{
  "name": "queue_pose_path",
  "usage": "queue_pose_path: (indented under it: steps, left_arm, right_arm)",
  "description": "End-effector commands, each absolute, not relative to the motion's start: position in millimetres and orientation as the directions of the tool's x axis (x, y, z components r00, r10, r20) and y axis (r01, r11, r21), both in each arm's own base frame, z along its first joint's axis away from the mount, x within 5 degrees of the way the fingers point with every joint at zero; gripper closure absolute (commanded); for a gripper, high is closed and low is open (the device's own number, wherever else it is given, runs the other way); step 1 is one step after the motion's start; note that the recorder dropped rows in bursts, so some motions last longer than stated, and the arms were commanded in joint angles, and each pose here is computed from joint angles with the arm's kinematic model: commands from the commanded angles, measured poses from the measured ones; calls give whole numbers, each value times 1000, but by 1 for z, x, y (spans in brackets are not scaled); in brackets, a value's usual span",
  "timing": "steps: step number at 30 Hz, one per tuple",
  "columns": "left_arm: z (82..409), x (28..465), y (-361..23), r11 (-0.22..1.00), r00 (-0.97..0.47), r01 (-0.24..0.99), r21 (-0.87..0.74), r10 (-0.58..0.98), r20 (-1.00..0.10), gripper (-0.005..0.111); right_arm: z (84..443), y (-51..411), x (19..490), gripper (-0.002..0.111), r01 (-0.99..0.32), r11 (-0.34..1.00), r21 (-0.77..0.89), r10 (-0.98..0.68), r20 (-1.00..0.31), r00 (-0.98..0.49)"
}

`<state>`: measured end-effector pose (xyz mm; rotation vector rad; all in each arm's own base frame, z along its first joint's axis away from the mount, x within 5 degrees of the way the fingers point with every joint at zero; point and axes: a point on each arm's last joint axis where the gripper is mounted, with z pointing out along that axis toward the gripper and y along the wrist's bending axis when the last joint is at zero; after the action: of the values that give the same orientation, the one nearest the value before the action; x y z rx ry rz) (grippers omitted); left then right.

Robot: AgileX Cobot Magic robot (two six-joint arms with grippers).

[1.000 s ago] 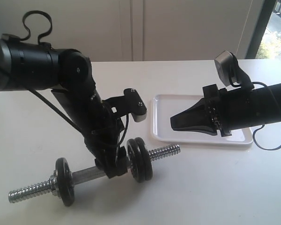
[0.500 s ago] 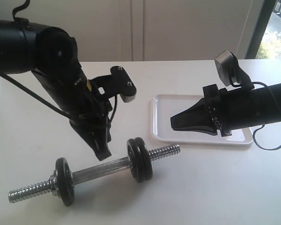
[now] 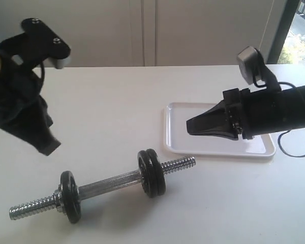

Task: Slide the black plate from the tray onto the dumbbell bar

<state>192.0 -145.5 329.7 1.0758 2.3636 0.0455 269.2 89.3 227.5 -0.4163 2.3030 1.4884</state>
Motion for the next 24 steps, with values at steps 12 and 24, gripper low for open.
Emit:
queue_pose_path:
  steps: [12,24]
  left_arm:
    - [321,127,-95,821,-536,566,76,436,-723,107]
    - [321,127,-95,821,-538,565,77,438,-720,107]
  right_arm:
    - [324,31,152,108,-301,942,147,60,-959,-278]
    - [324,32,150,108,-311,939,146,58,-959,-276]
